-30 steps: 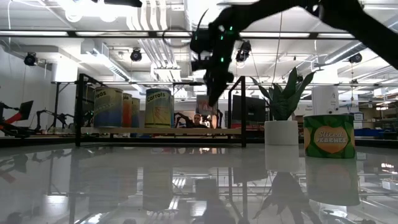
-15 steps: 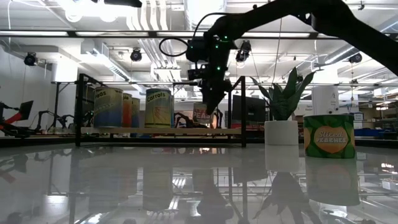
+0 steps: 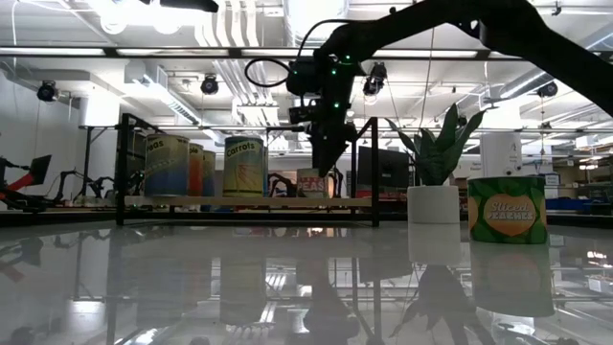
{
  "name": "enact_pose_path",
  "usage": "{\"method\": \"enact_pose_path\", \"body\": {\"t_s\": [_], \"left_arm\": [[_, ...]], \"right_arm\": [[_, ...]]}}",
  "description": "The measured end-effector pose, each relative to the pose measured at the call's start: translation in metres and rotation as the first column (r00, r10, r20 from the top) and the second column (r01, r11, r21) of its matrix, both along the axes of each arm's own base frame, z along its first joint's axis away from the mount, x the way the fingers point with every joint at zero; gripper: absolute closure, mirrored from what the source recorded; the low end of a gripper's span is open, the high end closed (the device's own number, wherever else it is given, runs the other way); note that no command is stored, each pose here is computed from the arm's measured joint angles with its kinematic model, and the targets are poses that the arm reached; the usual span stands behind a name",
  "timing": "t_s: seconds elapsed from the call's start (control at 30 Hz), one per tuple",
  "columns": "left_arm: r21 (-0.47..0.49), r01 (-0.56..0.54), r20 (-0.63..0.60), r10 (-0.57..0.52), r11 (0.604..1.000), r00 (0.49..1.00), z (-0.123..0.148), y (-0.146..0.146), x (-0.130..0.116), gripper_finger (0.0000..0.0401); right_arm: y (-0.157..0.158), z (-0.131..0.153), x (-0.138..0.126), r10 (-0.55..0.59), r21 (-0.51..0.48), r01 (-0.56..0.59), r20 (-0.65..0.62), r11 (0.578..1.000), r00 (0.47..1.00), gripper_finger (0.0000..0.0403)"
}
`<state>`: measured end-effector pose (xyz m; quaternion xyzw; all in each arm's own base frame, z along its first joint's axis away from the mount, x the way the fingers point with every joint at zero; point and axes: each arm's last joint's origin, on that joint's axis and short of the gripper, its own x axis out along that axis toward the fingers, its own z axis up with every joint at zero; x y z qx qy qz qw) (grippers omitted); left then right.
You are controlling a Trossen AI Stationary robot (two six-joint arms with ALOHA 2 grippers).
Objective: Pick and place cans onto a shelf
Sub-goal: Put the small canned peas on the shelf
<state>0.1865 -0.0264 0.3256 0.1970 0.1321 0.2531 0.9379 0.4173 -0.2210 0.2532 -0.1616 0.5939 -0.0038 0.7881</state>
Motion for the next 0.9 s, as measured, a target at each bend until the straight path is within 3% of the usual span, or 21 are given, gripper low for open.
{"method": "enact_pose_path", "body": {"t_s": [0.3,0.4,0.47,0.6,0.9], "left_arm": [[0.0,0.0,0.001,0.0,1.0,1.0,0.0,0.0,0.0,0.0401],[0.0,0.0,0.001,0.0,1.0,1.0,0.0,0.0,0.0,0.0401],[0.0,0.0,0.001,0.0,1.0,1.0,0.0,0.0,0.0,0.0401],[-0.001,0.0,-0.001,0.0,1.0,1.0,0.0,0.0,0.0,0.0401],[-0.001,0.0,-0.009,0.0,1.0,1.0,-0.001,0.0,0.0,0.0401]], "right_arm": [[0.019,0.035,-0.001,-0.016,-0.059,0.017,0.028,0.998,0.999,0.0117],[0.029,0.037,0.001,-0.028,-0.021,0.029,0.044,0.999,0.999,0.0131],[0.035,0.037,0.003,-0.017,0.062,0.013,0.071,0.998,0.997,0.0147],[0.042,0.029,0.007,-0.003,0.16,-0.009,0.079,0.987,0.997,0.0197],[0.04,0.007,0.01,-0.038,0.19,0.031,0.034,0.981,0.999,0.0342]]}}
